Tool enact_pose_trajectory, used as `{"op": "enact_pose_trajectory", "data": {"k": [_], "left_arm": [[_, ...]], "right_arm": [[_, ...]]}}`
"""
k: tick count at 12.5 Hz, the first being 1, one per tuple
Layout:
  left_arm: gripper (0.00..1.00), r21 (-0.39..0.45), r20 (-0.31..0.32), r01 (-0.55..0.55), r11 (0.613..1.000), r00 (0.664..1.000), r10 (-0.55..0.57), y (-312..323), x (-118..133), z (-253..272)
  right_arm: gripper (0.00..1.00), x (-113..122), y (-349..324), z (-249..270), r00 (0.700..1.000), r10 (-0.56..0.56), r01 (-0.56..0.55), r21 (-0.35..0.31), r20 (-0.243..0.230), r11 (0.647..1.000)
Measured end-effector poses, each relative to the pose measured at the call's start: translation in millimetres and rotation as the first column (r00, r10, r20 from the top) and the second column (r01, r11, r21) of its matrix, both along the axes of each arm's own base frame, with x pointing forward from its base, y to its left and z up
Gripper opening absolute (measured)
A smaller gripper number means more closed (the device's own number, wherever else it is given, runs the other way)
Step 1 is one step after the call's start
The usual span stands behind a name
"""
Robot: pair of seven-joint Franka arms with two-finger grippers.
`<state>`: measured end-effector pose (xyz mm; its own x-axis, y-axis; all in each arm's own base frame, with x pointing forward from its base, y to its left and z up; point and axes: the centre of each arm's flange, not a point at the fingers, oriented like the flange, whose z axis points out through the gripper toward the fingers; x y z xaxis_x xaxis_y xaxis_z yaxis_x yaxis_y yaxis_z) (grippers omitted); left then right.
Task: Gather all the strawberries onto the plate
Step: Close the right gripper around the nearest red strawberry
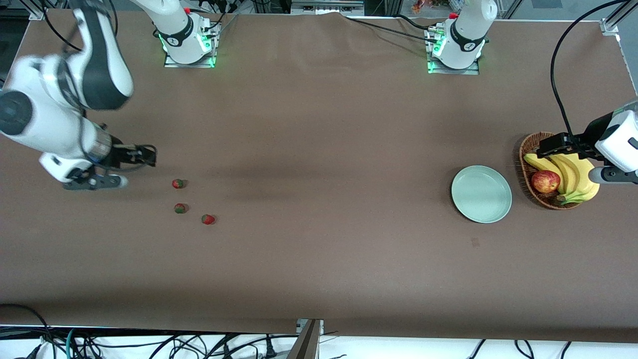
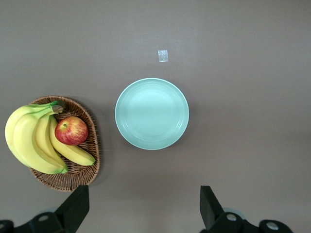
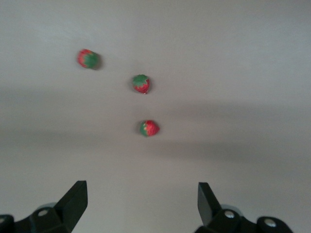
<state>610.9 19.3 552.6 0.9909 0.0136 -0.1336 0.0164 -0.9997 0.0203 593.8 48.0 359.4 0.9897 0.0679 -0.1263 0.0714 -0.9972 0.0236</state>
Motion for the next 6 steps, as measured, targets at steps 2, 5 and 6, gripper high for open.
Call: {"op": "enact_pose_trajectory", "data": {"k": [2, 5, 6], "left_arm": [[1.00, 0.000, 0.008, 0.004, 1.000, 1.000, -0.004, -2, 1, 4], [1.00, 0.000, 0.028, 0.005, 1.000, 1.000, -0.005, -3, 2, 13], [1.00, 0.000, 0.029, 0.005, 1.000, 1.000, -0.005, -3, 2, 13]], "right_arm": [[1.00, -2, 0, -70, 1.000, -0.007, 0.007, -0.004, -0.010, 1.000], [1.00, -4, -8, -136, 0.999, -0.032, 0.032, 0.001, -0.036, 0.999], [1.00, -6, -11, -147, 0.998, -0.048, 0.048, 0.010, -0.052, 0.999]]}}
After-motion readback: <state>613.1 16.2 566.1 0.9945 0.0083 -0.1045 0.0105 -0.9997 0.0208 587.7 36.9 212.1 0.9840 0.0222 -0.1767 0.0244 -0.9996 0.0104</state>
